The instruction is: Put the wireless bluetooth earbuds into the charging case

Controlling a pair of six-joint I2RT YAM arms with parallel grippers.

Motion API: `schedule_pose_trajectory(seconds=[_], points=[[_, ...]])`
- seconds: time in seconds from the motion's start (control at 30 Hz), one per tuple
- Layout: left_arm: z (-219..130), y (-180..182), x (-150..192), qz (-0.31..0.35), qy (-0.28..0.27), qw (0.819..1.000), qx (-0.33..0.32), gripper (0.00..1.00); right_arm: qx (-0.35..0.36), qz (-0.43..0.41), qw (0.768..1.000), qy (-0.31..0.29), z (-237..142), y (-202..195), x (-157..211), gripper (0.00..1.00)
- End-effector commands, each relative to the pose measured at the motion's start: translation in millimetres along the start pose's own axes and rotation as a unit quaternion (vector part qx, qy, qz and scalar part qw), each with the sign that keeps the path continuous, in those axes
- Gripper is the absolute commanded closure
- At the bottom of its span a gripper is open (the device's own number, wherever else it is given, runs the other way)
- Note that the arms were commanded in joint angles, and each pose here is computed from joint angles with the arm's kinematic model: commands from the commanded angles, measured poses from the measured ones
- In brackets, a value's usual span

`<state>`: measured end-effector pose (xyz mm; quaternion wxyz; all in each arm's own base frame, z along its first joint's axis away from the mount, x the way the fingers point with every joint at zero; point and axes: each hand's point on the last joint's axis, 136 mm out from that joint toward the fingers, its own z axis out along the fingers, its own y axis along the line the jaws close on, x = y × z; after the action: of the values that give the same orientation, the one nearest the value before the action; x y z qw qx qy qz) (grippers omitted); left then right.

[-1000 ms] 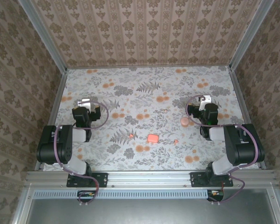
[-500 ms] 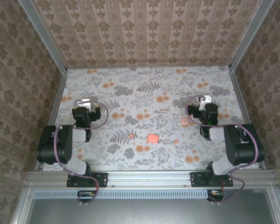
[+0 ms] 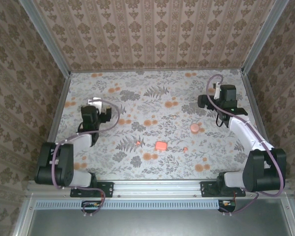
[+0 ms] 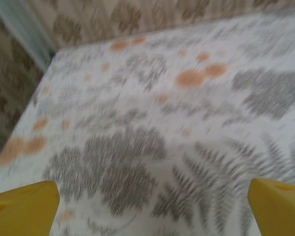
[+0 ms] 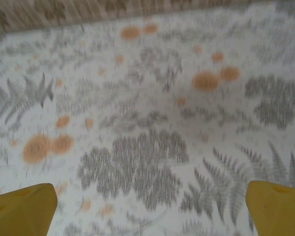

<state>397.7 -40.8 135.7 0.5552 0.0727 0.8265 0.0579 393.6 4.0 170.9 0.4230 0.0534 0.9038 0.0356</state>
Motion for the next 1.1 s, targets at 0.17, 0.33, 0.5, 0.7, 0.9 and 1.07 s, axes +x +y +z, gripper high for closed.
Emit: schedule_pose_trajectory(seconds=[0.17, 0.33, 0.5, 0.7, 0.9, 1.07], points=[[-33, -53, -22, 0.023, 0.076, 0.994, 0.069, 0.07, -0.04, 0.013, 0.963, 0.266, -32, 23, 115, 0.08], [-53, -90, -15, 0.043, 0.125, 0.982, 0.132, 0.11, -0.038, -0.05, 0.947, 0.315, -25, 37, 130, 0.2], [-66, -122, 0, 0.033, 0.147, 0.97, 0.188, 0.12, -0.012, -0.112, 0.93, 0.35, -11, 41, 137, 0.22], [-68, -135, 10, 0.033, 0.156, 0.966, 0.206, 0.12, 0.008, -0.122, 0.92, 0.373, 8, 38, 141, 0.22], [-67, -135, 10, 0.041, 0.156, 0.966, 0.201, 0.12, -0.01, -0.115, 0.917, 0.381, 27, 47, 145, 0.26], [-66, -135, 11, 0.043, 0.158, 0.966, 0.201, 0.12, -0.009, -0.111, 0.913, 0.393, 42, 49, 151, 0.29]])
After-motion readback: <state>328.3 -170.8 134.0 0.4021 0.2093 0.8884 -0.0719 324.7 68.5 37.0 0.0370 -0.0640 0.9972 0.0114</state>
